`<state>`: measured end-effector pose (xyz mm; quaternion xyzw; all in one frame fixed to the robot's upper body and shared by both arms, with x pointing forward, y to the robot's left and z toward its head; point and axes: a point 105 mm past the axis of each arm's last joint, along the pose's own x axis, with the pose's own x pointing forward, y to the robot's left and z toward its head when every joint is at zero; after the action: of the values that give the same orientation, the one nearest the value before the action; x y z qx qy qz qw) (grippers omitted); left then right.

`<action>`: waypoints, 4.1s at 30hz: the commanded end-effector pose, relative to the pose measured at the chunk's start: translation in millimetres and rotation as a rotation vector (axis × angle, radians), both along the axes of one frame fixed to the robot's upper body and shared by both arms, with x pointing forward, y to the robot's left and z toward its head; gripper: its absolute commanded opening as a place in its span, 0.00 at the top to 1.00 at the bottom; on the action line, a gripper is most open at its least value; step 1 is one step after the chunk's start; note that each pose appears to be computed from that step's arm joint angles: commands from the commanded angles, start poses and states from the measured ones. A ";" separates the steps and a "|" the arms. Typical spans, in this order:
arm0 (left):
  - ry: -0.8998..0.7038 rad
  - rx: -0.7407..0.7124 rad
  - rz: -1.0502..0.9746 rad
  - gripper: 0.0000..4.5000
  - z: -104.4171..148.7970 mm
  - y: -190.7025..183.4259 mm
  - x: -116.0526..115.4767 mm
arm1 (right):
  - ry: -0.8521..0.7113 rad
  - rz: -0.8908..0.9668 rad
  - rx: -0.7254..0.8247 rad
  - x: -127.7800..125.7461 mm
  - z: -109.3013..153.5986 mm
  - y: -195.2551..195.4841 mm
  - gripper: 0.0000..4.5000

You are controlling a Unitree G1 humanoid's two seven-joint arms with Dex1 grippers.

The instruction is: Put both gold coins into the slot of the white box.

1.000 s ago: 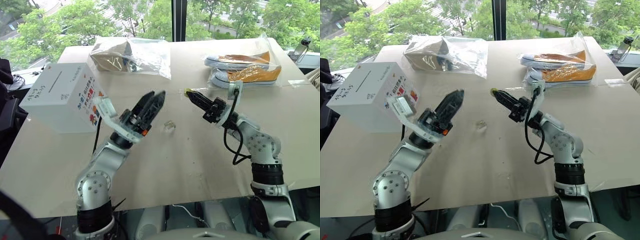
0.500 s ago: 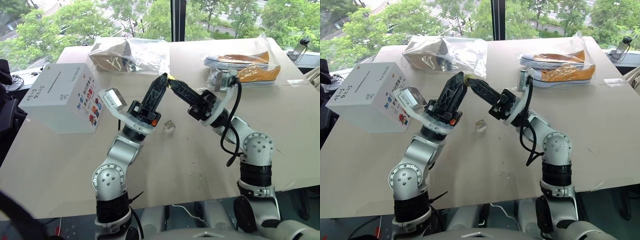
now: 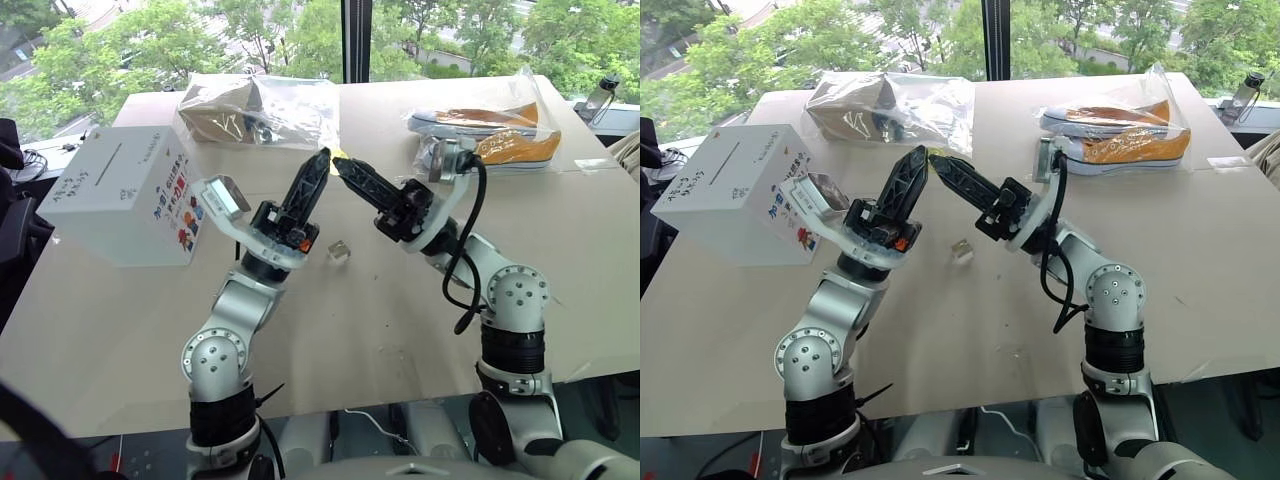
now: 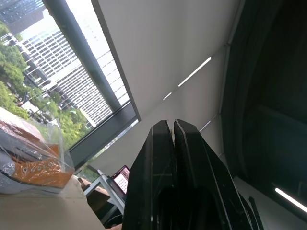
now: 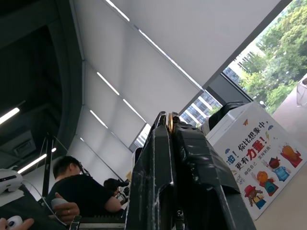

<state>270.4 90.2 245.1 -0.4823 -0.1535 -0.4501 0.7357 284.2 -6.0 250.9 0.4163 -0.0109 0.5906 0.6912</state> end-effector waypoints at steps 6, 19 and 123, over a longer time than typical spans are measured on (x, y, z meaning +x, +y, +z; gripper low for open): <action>-0.034 0.018 -0.080 0.97 2.4 -14.4 -11.5 | -0.066 0.017 -0.001 -9.9 10.2 3.2 1.00; -0.007 -0.004 -0.062 1.00 1.3 -8.6 -3.0 | -0.049 -0.047 0.007 -1.9 11.6 -2.5 0.01; -0.155 1.047 0.664 0.40 29.5 154.1 -0.2 | -0.723 -0.267 -0.763 43.1 -80.2 -4.5 0.00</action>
<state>285.9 280.8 294.2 0.0299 -0.1580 -0.1416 0.9768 324.5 -15.1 183.4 -0.0554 -0.0855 0.5829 0.8061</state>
